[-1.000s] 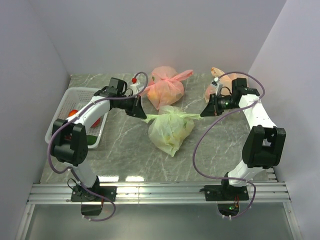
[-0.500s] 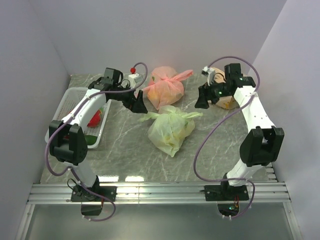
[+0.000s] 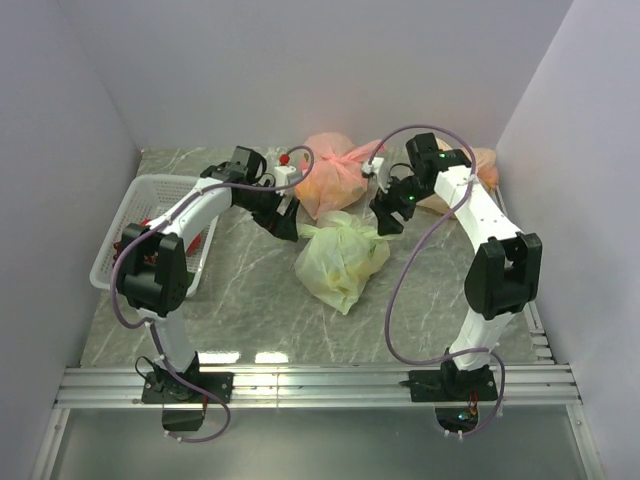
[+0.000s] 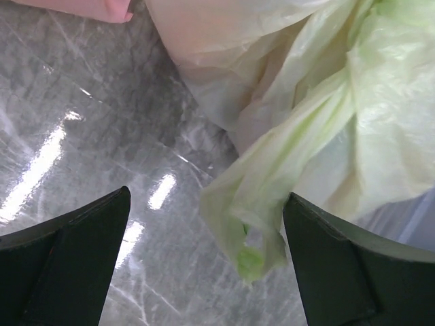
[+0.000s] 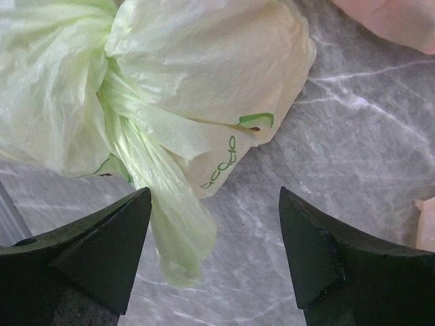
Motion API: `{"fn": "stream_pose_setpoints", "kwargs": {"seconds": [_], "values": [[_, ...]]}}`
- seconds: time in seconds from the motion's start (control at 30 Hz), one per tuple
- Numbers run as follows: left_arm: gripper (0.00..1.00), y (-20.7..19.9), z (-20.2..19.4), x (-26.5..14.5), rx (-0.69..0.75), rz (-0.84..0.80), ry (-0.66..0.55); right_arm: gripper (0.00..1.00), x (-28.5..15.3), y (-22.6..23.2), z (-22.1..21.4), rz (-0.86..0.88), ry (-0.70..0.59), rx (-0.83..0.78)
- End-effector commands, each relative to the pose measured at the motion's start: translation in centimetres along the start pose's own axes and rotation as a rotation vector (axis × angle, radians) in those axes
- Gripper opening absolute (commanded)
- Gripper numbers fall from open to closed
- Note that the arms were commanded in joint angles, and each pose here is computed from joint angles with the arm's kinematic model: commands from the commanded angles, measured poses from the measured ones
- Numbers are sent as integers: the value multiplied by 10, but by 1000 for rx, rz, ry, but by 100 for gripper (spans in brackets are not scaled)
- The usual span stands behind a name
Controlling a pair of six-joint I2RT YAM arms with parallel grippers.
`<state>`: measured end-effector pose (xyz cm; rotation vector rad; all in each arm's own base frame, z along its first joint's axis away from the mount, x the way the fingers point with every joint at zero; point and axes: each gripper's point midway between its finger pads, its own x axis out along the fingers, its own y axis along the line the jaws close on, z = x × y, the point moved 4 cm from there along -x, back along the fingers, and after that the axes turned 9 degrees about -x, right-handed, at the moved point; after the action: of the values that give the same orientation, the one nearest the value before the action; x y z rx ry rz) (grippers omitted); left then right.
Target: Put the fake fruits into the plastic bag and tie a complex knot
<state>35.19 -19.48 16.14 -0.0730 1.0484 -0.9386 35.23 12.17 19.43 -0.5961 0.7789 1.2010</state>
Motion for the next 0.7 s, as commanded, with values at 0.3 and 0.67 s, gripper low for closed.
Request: {"fn": "stream_pose_setpoints", "kwargs": {"seconds": [0.3, 0.67], "values": [[93, 2, 12, 25, 164, 111, -30, 81, 21, 3, -29, 12, 141, -160], [97, 0, 15, 26, 113, 113, -58, 90, 20, 14, -34, 58, 145, -224]]}}
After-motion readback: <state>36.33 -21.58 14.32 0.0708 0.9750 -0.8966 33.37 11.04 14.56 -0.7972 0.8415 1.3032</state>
